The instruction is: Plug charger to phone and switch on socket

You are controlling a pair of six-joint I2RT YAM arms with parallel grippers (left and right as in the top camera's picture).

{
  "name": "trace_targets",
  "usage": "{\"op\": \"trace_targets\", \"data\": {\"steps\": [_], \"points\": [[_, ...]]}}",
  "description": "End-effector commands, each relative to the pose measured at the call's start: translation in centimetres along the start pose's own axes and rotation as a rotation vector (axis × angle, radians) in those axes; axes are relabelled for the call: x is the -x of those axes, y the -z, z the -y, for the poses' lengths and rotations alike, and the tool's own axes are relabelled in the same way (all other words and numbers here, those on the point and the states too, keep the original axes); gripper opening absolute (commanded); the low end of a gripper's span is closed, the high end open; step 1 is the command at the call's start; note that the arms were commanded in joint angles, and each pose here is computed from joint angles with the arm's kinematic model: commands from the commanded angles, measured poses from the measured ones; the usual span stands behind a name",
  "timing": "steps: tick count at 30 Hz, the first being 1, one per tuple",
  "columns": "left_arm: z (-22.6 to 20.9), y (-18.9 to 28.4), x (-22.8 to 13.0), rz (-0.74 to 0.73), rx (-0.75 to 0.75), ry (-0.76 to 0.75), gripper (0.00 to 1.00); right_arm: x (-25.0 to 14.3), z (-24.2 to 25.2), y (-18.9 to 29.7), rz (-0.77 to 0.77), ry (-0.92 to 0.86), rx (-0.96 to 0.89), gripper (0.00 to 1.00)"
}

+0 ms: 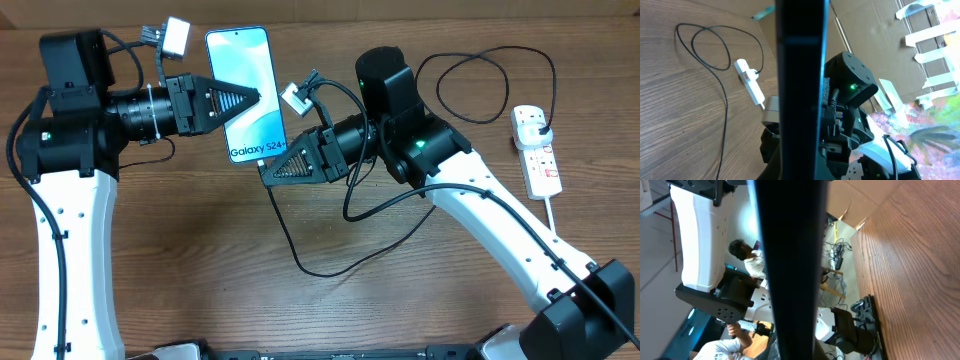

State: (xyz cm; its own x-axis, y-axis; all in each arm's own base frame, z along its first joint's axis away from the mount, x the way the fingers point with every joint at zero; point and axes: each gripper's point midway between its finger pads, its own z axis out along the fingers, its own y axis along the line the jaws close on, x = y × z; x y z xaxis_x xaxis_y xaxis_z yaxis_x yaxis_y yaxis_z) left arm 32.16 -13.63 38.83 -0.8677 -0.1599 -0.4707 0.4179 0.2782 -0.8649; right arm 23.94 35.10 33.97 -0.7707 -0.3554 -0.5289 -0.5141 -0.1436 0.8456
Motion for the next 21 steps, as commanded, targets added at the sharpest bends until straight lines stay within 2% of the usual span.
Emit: {"op": "trace_targets", "data": {"steps": [1,6,13,15,21], "points": [[0.6,-1.2,-2.1,-0.06,-0.025,-0.045,0.04,3.0,-2.3,0.3,0.088,0.149,-0.052,0.04],[0.5,-1.3,-2.1,-0.058,-0.02,-0.073,0.04,3.3,-2.3,0.4,0.097,0.163,-0.056,0.04],[-2.8,-1.0,-1.2,-0.014,0.171,-0.076,0.04,1.0,1.1,1.8,0.066,0.081,-0.155,0.04],[-3.7,-0.8,-0.9,-0.001,0.229,-0.077,0.04,-0.5,4.3,2.9,0.062,0.004,-0.307,0.04],[-6.9,0.3,-0.2,0.04,0.423,-0.066,0.04,-7.3,14.1,10.8,-0.041,-0.258,-1.039,0.04]]}}
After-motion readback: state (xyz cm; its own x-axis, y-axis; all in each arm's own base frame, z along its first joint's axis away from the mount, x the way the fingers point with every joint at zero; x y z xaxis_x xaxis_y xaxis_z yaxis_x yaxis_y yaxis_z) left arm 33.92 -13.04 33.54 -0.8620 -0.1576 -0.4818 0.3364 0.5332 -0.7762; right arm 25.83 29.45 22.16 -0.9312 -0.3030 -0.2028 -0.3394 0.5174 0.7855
